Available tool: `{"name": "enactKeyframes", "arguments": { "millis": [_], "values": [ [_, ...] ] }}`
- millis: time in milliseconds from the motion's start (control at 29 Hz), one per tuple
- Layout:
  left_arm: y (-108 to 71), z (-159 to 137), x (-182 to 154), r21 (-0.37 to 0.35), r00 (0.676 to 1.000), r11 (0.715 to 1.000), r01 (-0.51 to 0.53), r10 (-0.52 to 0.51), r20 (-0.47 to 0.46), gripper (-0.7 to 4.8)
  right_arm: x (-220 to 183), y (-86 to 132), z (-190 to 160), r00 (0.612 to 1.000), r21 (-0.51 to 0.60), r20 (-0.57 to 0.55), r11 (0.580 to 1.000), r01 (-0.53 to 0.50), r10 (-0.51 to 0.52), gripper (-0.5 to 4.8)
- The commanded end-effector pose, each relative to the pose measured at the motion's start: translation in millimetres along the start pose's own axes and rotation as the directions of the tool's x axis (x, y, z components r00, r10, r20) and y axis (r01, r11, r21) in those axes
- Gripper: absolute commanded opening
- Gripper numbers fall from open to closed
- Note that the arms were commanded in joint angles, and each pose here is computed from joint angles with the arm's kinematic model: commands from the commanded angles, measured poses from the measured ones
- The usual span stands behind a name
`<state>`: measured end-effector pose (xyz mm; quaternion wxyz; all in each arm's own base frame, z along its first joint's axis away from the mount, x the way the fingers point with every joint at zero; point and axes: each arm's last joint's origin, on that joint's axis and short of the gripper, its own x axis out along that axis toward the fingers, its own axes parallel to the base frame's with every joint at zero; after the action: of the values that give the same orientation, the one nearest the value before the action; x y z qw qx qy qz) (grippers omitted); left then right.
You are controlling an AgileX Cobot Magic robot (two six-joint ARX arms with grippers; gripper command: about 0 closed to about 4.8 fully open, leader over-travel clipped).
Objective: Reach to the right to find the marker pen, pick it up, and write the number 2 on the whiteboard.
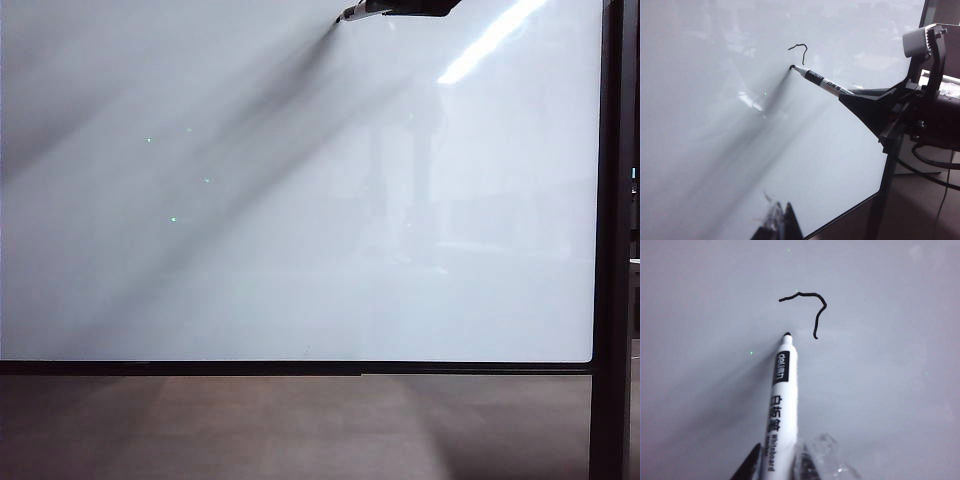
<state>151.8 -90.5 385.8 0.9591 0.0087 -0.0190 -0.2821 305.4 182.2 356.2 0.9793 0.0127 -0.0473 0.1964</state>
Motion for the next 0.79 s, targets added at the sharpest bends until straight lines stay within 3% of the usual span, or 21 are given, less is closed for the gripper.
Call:
{"name": "enactKeyframes", "arguments": {
  "millis": [34,792],
  "values": [
    [0.2,2.0,-0.6,0.001,1.0,1.0,0.003,-0.003,0.013,-0.05,-0.9,-1.1,4.5,0.999,0.003,0.014,0.999,0.033,-0.033,0.39],
    [0.2,2.0,-0.6,0.001,1.0,1.0,0.003,-0.003,0.013,-0.05,-4.7,-4.6,7.2,0.991,0.0,-0.002,0.991,0.136,-0.136,0.4]
  ]
}}
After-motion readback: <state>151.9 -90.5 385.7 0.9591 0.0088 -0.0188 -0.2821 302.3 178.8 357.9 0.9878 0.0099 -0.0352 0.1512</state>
